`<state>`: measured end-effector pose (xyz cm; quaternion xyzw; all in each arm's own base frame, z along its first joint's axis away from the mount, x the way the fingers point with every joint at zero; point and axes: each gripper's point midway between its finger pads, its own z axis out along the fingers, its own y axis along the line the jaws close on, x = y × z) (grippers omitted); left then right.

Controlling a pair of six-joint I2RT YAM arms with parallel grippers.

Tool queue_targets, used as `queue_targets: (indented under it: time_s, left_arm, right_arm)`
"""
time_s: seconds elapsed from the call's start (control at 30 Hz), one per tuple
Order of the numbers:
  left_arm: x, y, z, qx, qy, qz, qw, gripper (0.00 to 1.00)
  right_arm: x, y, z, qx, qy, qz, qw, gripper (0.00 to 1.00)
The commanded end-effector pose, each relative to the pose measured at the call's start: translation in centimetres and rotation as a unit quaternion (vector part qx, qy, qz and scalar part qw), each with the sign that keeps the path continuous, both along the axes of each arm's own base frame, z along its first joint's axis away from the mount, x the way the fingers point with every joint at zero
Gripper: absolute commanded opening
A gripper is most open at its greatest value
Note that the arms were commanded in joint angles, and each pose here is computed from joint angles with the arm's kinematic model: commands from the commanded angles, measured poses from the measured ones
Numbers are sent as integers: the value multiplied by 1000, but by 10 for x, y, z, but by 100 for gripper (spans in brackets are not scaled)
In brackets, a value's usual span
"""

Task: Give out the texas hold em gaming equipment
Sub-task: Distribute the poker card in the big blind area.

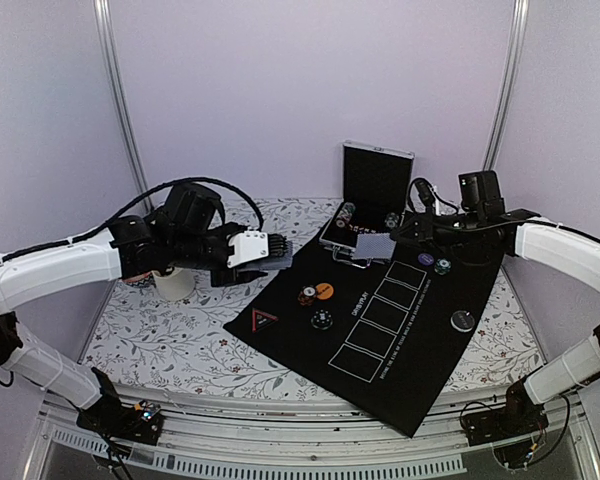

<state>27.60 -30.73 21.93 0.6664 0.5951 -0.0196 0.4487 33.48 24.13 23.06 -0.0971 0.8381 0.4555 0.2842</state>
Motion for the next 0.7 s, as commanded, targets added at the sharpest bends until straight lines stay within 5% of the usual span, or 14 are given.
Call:
queue_targets:
  time_s: [0.0, 0.67]
  left_arm:
    - [-13, -9, 7, -27, -1, -21, 999, 52]
    - [-30, -6, -3, -42, 7, -42, 998, 52]
  right_arm:
    - [0, -5, -20, -14, 14, -8, 1000, 2]
    - [5, -15, -44, -30, 40, -37, 998, 2]
